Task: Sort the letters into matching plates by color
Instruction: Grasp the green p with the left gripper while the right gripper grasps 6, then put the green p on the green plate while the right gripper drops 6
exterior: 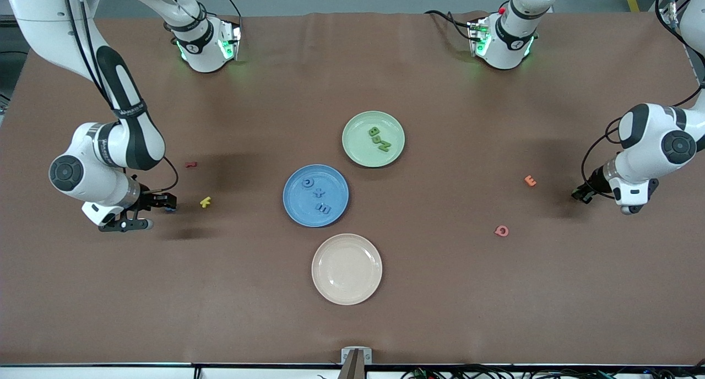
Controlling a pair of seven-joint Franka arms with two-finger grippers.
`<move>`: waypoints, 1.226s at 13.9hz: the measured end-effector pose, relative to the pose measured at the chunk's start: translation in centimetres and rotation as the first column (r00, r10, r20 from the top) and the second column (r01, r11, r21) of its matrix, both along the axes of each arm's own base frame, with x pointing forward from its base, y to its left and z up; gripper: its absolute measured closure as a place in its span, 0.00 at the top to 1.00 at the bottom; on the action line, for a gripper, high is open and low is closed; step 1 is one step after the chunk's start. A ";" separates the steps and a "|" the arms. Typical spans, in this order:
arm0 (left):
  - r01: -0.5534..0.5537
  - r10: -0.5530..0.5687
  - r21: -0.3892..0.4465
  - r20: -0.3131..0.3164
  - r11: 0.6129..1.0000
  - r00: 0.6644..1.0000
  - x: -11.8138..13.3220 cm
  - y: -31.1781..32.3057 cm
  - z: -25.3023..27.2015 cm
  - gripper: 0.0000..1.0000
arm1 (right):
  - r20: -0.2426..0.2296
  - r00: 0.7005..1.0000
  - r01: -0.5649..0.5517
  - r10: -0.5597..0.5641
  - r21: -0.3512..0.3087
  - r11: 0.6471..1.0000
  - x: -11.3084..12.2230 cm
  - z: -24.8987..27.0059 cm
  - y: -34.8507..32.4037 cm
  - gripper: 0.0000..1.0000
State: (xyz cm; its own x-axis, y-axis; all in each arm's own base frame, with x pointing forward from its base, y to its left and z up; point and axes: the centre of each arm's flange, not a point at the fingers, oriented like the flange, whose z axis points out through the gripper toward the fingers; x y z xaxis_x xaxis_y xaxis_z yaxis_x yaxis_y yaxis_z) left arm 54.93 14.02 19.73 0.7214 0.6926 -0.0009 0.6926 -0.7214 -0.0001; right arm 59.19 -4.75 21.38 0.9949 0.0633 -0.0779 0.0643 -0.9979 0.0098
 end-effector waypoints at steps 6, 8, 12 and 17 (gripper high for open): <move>0.133 -0.133 -0.001 -0.030 0.991 0.991 4.1 -10.5 4.3 0.27 | -0.021 1.000 -0.007 0.007 -0.001 1.000 -0.3 -2.2 0.2 0.71; 0.169 -0.169 -0.022 -0.043 0.985 0.985 4.4 -14.3 5.8 0.27 | -0.029 1.000 -0.008 0.008 0.000 1.000 -0.4 -2.8 0.2 0.70; 0.217 -0.219 -0.033 -0.044 0.976 0.975 3.3 -24.8 7.7 0.27 | -0.036 0.999 -0.009 0.009 0.000 1.000 -0.5 -3.2 0.2 0.60; 0.251 -0.253 -0.052 -0.049 0.967 0.966 -1.0 -38.8 8.8 0.27 | -0.047 0.999 -0.009 0.009 0.000 1.000 -0.6 -3.9 0.2 0.54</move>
State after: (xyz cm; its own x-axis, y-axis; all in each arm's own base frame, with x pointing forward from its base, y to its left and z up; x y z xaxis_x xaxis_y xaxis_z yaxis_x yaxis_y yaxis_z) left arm 53.96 -24.82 28.51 0.8705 0.4868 -0.0725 0.4883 -0.8727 0.0036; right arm 58.55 -4.50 17.52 0.9896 0.0725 -0.1241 0.0739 -0.9972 0.0069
